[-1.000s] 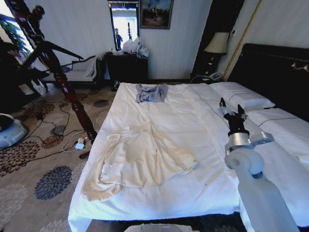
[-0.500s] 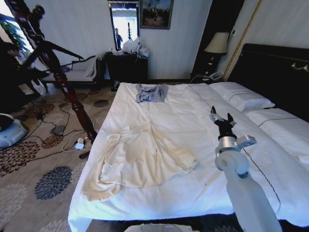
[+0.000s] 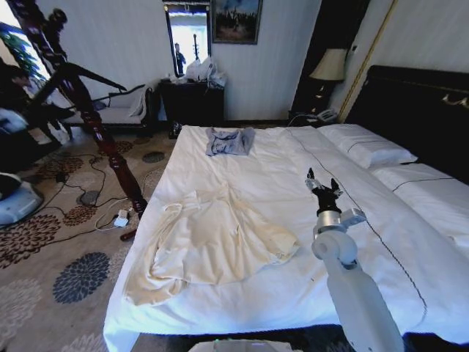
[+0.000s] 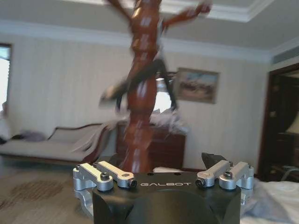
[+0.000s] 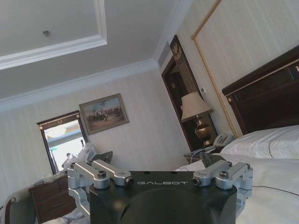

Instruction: Pick up the clothes from the bed and hang them on the clothes hanger.

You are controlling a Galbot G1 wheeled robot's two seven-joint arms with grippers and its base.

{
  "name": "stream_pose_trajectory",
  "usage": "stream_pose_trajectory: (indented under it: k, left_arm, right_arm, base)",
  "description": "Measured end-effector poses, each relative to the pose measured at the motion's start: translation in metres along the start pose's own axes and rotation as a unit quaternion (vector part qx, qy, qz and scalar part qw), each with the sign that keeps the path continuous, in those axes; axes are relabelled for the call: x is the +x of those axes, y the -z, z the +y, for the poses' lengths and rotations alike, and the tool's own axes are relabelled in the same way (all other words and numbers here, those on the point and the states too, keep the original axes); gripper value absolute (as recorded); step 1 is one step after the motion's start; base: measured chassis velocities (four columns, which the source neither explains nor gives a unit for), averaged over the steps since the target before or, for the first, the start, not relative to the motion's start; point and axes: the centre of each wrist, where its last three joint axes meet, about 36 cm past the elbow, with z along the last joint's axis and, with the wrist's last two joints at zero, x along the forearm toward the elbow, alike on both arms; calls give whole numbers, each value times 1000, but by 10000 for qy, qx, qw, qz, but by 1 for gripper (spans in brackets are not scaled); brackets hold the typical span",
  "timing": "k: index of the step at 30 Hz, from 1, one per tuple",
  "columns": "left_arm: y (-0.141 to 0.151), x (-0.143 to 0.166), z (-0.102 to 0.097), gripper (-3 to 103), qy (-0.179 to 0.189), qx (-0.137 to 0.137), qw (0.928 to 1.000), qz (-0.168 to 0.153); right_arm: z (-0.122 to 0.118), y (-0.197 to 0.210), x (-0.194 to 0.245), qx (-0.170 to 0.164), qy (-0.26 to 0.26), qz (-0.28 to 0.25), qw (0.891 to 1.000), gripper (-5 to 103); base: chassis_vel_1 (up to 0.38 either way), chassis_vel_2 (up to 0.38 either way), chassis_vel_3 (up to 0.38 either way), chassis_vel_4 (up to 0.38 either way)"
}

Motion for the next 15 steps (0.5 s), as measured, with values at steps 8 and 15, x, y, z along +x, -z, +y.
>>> stream_pose_trajectory:
  k: [8,15]
  left_arm:
    - [-52,-56,-40,100,-27,528,9979,-372]
    - [28,-113,-67,100,-403,655,9943,-738]
  right_arm:
    - [-7,-19,-4,154,-157,75,9997,100]
    - [-7,-30,-2,209,-238,119,9994,100]
  base:
    - [0,0,0,0]
    - [0,0,0,0]
